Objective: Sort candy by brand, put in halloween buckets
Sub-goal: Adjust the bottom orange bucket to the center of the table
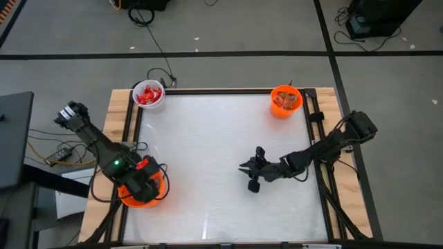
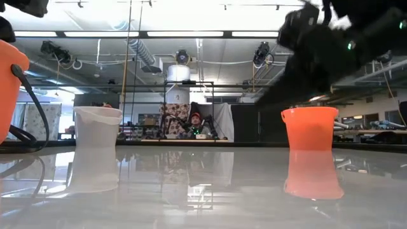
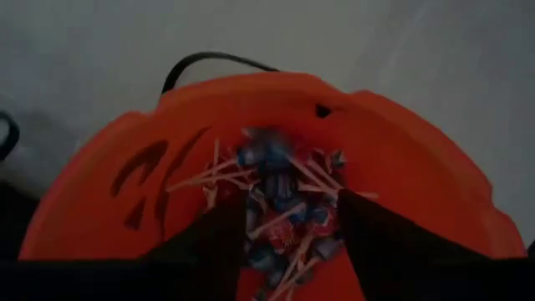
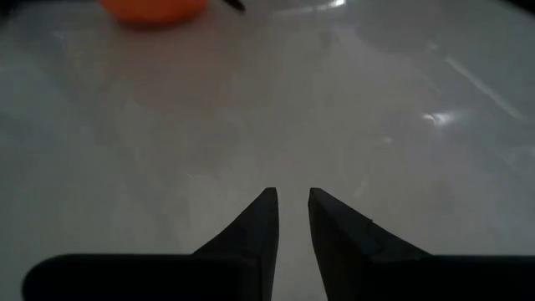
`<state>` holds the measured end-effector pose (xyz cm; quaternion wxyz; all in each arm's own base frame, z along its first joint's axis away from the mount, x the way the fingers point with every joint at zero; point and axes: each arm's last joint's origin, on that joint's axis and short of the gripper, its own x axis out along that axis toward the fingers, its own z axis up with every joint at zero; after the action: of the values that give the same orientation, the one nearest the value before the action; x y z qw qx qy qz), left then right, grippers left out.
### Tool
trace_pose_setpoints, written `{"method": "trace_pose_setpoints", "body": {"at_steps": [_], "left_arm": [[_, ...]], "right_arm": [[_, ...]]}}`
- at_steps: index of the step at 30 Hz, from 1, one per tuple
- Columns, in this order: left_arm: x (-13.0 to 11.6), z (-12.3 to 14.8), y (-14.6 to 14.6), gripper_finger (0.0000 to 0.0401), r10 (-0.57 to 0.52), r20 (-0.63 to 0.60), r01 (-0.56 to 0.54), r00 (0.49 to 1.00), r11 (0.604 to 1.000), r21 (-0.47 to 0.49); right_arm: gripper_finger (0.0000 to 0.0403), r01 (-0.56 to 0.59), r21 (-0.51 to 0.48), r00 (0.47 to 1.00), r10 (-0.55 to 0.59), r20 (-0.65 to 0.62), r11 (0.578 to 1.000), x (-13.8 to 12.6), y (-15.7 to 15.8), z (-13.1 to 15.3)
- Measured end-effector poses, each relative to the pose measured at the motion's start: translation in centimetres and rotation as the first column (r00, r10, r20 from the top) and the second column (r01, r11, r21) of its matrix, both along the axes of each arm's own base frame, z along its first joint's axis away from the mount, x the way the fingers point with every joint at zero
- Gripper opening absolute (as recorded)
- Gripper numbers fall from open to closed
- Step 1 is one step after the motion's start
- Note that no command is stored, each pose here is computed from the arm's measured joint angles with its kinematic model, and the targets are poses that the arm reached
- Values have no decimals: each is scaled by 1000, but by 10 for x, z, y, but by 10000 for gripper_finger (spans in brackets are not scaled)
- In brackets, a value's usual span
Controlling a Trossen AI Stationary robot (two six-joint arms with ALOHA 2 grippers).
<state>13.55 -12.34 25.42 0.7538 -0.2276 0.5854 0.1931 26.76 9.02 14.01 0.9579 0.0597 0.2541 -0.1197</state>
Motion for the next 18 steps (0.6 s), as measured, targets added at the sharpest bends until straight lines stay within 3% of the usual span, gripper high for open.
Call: {"method": "trace_pose_setpoints", "body": {"at_steps": [2,5,10,14,18], "left_arm": [[1,1,0,206,-44,34,43,998,999,34],[10,8,0,216,-135,198,96,971,976,196],[28,20,3,218,-217,422,21,880,906,423],[40,25,14,218,-218,446,-39,868,865,499],[39,35,26,218,-212,423,-39,881,858,512]], "right_arm": [[83,-15,12,999,15,32,1000,-1,1,10],[81,-23,22,996,21,89,999,-5,-1,28],[57,-29,-21,980,33,195,999,-21,-8,69],[15,-9,-48,968,21,250,999,-42,-19,98],[15,7,-37,958,4,286,999,-61,-30,117]]}}
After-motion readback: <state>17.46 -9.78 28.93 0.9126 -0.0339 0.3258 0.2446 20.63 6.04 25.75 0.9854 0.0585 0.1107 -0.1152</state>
